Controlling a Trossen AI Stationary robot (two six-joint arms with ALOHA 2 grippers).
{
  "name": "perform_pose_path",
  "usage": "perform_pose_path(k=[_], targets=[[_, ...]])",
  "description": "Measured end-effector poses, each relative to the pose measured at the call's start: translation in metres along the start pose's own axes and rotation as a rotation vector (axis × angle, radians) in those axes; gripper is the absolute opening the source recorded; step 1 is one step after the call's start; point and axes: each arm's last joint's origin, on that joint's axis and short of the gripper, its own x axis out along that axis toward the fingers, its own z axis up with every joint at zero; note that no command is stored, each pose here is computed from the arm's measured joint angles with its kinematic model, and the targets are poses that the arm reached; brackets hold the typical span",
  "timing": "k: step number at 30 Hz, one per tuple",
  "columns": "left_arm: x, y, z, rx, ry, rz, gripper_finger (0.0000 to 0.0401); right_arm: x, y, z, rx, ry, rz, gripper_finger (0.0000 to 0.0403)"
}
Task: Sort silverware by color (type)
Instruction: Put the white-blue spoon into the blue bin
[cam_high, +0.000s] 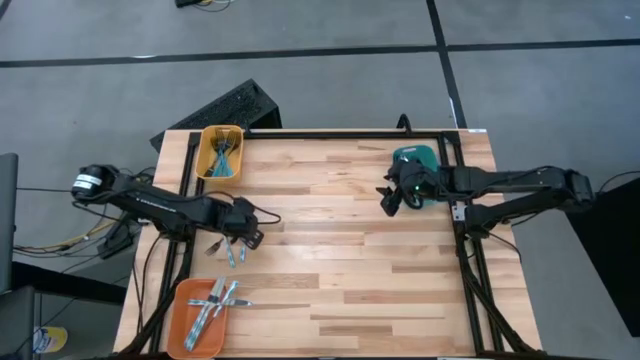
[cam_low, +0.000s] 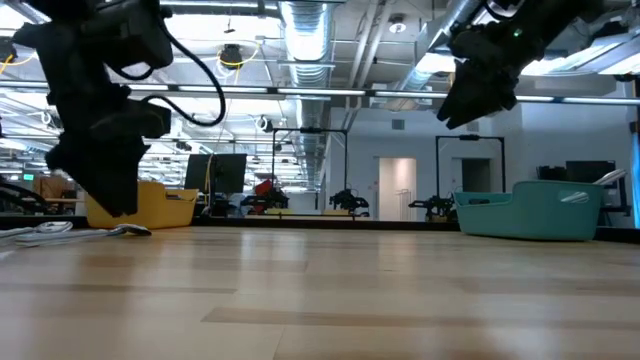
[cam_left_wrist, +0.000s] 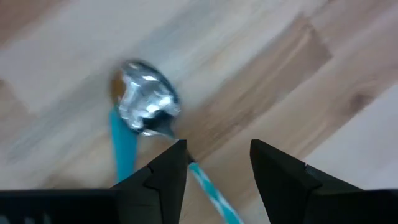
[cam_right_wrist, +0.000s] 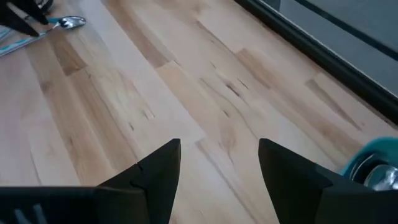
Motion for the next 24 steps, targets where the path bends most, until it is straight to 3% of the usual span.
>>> perform_pose_path(k=[12, 15, 20, 22, 24], targets=[[0.027, 0.002, -0.010, -0.031, 0.044, 0.120, 0.0155, -0.004, 0.015, -0.012, 0.010, 0.000, 0.016, 0.0214], [0.029, 0.002, -0.010, -0.023, 0.044, 0.134, 0.0123, -0.004, 0.017, -0.012, 0.007, -0.010, 0.022, 0.0203], [0.029, -0.002, -0.007, 0.056, 0.003, 0.101, 0.0024, -0.005, 0.016, -0.011, 0.014, -0.044, -0.023, 0.0182], [0.029, -0.007, -0.004, 0.121, -0.032, 0.073, 0.0011, 0.001, 0.019, -0.011, 0.014, -0.046, -0.033, 0.0175], [0.028, -0.020, 0.005, 0.184, -0.111, -0.028, 0.0010, 0.010, 0.026, -0.011, 0.009, -0.040, -0.022, 0.0169]])
